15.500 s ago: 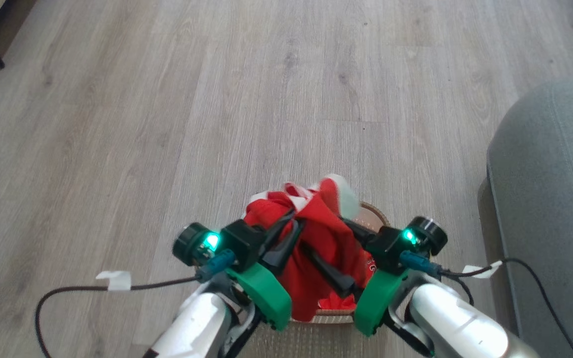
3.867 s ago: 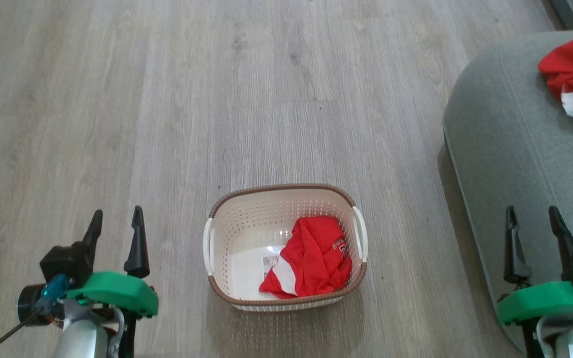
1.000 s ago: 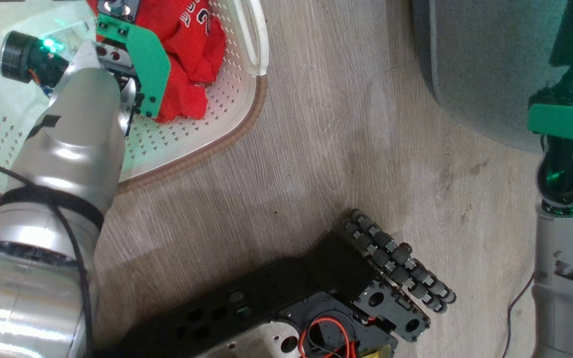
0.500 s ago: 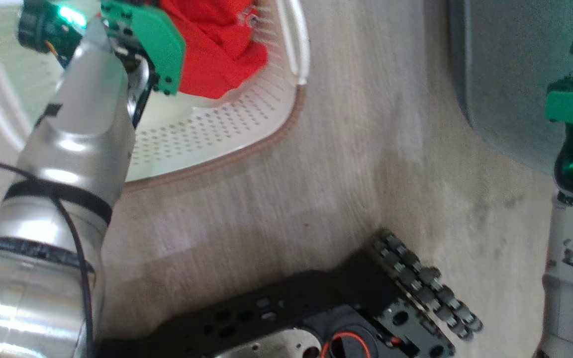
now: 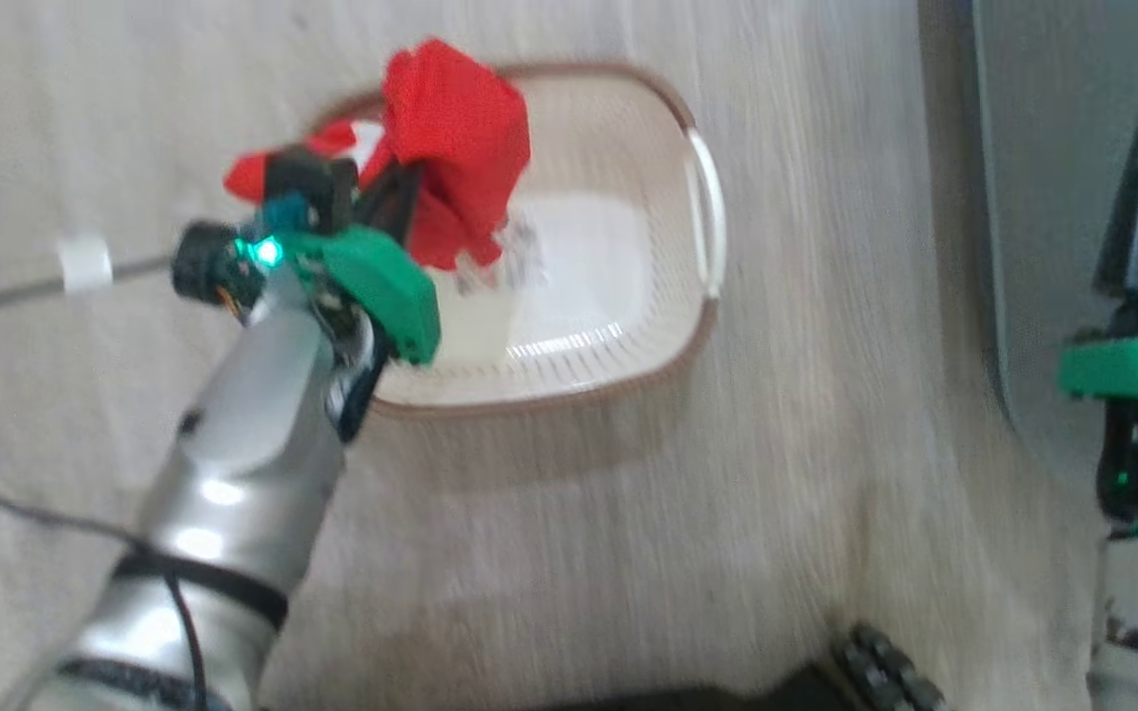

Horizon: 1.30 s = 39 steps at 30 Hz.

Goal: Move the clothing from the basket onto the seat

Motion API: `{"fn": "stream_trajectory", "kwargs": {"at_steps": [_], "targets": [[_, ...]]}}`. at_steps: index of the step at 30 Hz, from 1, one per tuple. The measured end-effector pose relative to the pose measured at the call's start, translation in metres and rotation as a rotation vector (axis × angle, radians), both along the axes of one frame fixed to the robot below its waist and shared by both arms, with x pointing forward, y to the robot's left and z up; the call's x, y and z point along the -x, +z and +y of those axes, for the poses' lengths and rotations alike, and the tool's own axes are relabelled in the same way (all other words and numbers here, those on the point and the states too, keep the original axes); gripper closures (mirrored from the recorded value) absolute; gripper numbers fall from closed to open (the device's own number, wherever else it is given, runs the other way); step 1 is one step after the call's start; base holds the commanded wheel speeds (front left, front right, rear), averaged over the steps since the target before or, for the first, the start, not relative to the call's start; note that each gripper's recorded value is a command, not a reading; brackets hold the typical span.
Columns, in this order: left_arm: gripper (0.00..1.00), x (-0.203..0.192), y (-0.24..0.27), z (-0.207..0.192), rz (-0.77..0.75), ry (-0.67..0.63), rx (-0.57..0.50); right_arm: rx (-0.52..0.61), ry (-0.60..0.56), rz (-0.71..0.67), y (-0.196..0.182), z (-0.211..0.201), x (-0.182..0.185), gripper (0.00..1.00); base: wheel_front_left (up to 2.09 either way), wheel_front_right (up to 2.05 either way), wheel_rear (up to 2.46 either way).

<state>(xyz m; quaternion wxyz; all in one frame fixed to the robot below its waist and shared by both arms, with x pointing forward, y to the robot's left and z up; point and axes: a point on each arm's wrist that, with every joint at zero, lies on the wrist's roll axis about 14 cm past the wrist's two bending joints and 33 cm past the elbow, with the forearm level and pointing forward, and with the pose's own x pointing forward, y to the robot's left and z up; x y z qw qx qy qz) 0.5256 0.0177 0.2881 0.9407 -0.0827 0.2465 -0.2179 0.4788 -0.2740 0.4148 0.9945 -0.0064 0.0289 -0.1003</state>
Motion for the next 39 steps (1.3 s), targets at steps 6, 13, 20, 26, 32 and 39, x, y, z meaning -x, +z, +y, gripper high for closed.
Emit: {"fn": "stream_trajectory", "kwargs": {"at_steps": [6,13,20,26,32,39], "targets": [[1.0,0.026,0.073,0.052,-0.148,0.156,0.002,-0.002,0.046,-0.015,0.025,0.019,0.025,0.0,0.0,0.0,0.0],[1.0,0.075,0.135,0.132,-0.283,0.371,-0.041,0.001,0.113,-0.004,0.039,0.039,0.06,0.0,0.0,0.0,0.0],[1.0,0.12,0.169,0.18,-0.367,0.492,-0.083,-0.012,0.17,-0.012,0.049,0.058,0.089,0.0,0.0,0.0,0.0],[1.0,0.15,0.193,0.202,-0.433,0.554,-0.087,-0.014,0.232,-0.045,0.063,0.079,0.105,0.0,0.0,0.0,0.0],[1.0,0.161,0.199,0.202,-0.455,0.558,-0.077,-0.015,0.261,-0.055,0.066,0.089,0.109,0.0,0.0,0.0,0.0],[1.0,0.158,0.202,0.196,-0.465,0.541,-0.07,-0.018,0.263,-0.05,0.065,0.09,0.109,0.0,0.0,0.0,0.0]]}}
